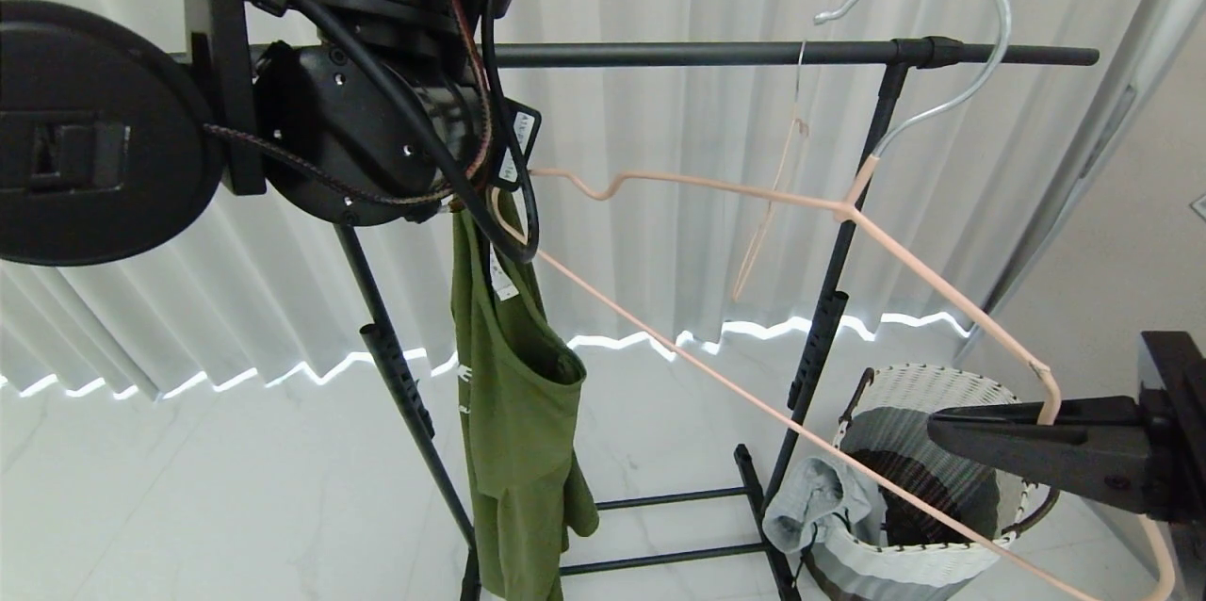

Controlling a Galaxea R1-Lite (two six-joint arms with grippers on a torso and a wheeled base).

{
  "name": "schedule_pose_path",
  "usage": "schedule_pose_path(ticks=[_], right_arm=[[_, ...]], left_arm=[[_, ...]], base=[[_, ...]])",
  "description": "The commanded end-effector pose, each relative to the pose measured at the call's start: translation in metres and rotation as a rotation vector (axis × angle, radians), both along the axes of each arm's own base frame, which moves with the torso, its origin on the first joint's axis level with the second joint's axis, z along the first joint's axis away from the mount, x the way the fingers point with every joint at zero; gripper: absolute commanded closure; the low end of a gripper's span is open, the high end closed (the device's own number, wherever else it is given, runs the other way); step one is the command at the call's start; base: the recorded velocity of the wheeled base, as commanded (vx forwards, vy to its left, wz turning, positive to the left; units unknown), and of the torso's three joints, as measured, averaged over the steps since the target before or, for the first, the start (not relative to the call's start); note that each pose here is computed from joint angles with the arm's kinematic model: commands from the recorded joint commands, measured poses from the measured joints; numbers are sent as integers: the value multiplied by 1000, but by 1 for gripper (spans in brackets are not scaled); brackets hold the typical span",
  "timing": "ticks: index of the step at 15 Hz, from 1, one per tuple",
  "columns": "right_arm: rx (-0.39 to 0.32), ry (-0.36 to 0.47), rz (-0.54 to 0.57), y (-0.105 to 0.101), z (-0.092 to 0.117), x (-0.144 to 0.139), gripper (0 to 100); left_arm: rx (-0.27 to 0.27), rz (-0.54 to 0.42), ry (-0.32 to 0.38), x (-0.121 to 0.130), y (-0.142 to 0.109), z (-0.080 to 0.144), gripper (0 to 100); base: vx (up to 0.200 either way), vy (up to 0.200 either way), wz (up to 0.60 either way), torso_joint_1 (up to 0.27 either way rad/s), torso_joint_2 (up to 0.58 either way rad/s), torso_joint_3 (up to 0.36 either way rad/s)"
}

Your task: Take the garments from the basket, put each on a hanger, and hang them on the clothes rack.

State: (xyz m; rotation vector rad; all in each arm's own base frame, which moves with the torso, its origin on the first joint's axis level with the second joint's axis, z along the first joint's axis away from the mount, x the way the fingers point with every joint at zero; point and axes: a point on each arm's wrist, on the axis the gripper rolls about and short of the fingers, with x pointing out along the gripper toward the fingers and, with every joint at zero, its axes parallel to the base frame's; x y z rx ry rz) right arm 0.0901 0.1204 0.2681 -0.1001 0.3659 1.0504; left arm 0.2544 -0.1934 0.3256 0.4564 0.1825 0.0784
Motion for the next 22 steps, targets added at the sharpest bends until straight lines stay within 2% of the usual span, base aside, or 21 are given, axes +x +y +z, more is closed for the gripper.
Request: schedule_pose_path(ticks=[1,7,10,14,17,20,22], right_arm=[[2,-2,14,0,0,-3,100],[-9,2,-4,-1,-3,-1,100],[-15,9,-16,10,-7,10,100],[30,-27,-49,27,-9,32,100],[27,-24,-46,17,-11,22,100],[16,-16,-46,1,-11,9,100],[26,-23,-46,1,-9,8,100]], left_arm=[[-2,1,-3,-1,1,1,100],[-4,-1,-8,-5,2,3,100],[-3,-30,-10,-17,-1,5,100],[4,-49,-4,-24,-2,3,100],[9,39,-9,-16,6,2,100],[10,49,-9,-15,8,2,100],[11,45,-7,-15,7,1,100]], base=[[0,0,0,0,0,0],[0,0,0,0,0,0],[0,0,0,0,0,0],[0,0,0,0,0,0],[0,0,0,0,0,0],[0,0,0,0,0,0],[0,0,0,0,0,0]])
